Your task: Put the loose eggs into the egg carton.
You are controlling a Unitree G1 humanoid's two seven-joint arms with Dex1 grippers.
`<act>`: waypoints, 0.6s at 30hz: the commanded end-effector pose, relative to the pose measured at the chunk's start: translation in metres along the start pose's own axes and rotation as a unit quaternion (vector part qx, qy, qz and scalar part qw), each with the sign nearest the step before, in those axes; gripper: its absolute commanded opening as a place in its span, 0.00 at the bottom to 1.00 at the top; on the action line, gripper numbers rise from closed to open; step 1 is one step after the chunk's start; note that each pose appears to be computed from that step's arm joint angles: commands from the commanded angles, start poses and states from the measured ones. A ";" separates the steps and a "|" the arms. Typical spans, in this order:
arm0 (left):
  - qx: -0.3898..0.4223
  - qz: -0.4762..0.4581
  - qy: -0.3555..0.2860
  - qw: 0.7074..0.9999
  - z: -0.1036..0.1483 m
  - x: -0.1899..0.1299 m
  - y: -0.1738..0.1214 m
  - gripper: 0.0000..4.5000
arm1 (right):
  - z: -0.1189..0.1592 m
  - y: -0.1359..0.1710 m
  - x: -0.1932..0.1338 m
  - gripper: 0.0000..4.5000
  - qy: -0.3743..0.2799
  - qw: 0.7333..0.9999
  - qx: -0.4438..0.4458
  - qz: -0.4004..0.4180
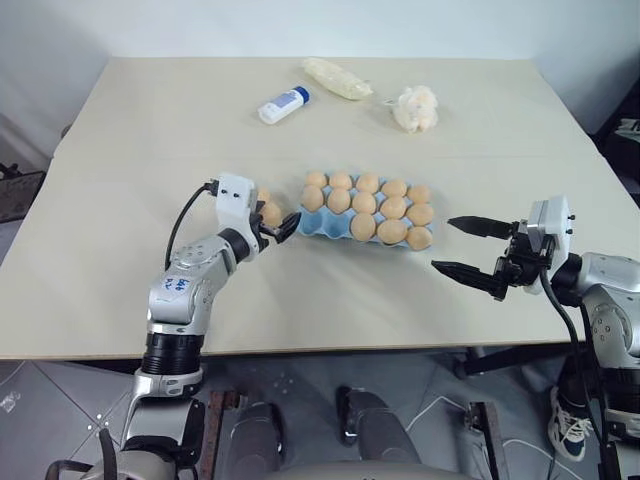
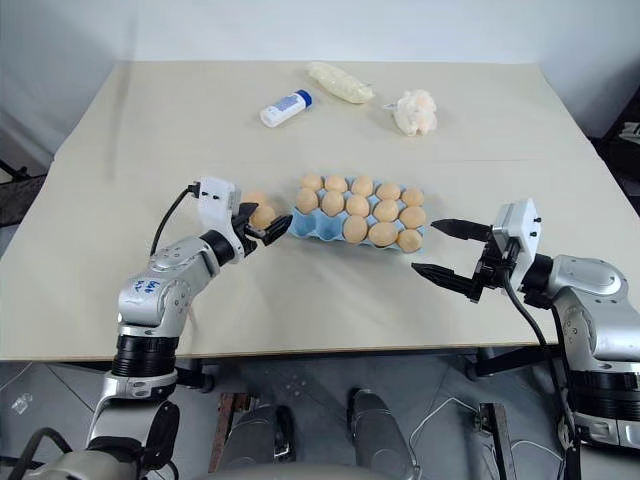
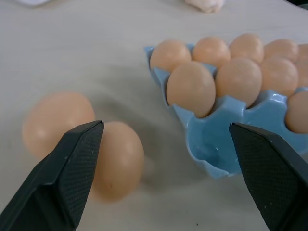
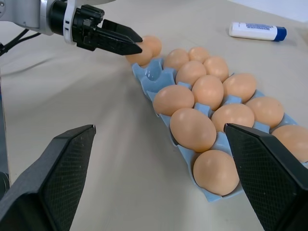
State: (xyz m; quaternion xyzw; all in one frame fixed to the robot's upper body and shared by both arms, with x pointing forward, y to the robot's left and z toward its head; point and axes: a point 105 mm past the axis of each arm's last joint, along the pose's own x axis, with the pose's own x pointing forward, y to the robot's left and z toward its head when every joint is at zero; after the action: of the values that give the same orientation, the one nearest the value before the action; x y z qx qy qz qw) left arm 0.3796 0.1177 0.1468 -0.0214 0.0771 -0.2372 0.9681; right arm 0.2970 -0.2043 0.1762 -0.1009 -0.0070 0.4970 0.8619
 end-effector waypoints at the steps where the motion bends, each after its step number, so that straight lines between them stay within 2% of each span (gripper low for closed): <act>1: 0.009 0.029 -0.010 1.000 0.016 -0.004 0.003 0.99 | 0.006 -0.002 -0.004 1.00 0.004 1.000 -0.013 -0.005; 11: -0.010 0.049 0.043 0.998 0.002 -0.002 0.009 0.99 | 0.005 -0.004 -0.003 1.00 0.010 1.000 -0.011 -0.003; 18: -0.012 0.052 0.042 0.998 0.003 0.006 0.008 0.99 | 0.005 -0.004 -0.003 1.00 0.013 1.000 -0.009 -0.005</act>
State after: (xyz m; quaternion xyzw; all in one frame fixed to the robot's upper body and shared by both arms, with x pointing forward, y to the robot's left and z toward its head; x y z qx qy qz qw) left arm 0.3847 0.1246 0.1379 -0.0227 0.1412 -0.1863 0.9720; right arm 0.2983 -0.2060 0.1723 -0.0964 0.0072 0.4945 0.8638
